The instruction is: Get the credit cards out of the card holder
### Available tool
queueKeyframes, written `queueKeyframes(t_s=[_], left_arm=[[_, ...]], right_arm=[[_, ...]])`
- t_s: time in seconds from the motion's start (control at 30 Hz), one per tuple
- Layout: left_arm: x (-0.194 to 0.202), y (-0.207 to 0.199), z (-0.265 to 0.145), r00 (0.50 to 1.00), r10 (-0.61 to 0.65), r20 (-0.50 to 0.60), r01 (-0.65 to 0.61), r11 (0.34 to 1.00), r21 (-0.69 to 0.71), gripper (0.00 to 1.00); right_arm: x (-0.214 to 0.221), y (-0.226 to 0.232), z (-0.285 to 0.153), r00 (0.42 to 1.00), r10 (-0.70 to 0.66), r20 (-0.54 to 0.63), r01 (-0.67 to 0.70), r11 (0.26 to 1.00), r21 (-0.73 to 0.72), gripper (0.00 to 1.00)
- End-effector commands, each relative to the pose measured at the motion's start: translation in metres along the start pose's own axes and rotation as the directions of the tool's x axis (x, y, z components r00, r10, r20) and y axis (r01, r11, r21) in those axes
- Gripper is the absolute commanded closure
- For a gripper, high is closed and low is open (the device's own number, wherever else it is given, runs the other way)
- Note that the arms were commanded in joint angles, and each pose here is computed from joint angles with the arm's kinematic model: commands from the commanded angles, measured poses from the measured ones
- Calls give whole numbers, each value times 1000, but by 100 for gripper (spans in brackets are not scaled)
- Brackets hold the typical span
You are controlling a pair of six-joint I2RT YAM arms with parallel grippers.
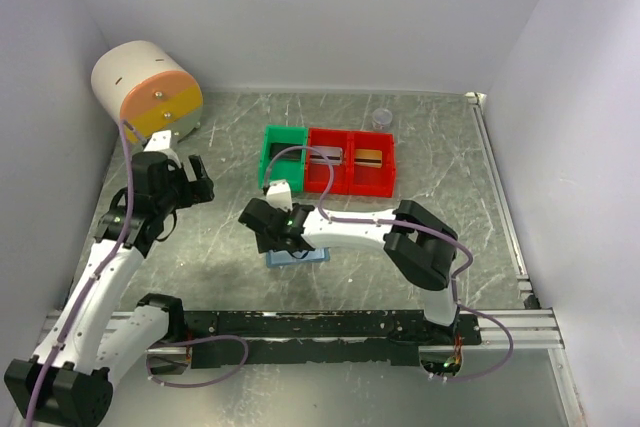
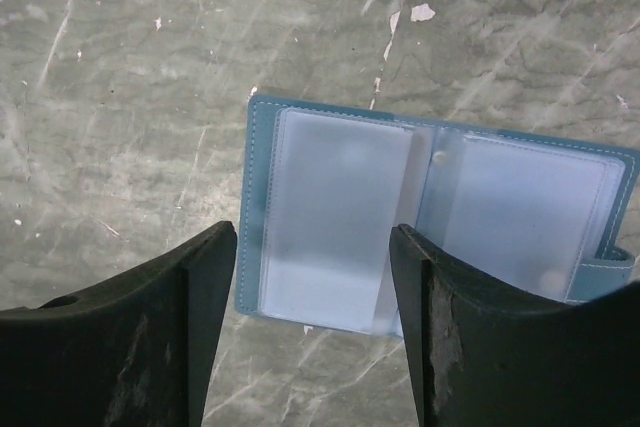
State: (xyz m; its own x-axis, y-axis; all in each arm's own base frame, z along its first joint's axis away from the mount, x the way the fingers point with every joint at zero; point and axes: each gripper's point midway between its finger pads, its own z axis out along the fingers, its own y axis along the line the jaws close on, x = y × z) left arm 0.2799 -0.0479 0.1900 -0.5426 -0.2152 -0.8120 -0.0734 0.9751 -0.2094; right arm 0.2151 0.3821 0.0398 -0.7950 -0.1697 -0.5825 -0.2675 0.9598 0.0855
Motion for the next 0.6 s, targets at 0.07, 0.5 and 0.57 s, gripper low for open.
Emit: queueKeyframes(t_s=[0.07, 0.5, 0.57], left_arm=[[-20, 8, -15, 994, -48, 102, 52, 998, -42, 1], [-16, 8, -9, 997, -42, 67, 46, 998, -49, 1], [-15, 9, -9, 997, -43, 65, 47, 998, -51, 1]], right_arm=[[10, -11, 15, 999, 35, -16, -34, 997, 62, 38], [39, -25, 31, 996, 3, -85, 2, 998, 67, 51], [37, -20, 28, 997, 15, -74, -14, 1000, 9, 58]])
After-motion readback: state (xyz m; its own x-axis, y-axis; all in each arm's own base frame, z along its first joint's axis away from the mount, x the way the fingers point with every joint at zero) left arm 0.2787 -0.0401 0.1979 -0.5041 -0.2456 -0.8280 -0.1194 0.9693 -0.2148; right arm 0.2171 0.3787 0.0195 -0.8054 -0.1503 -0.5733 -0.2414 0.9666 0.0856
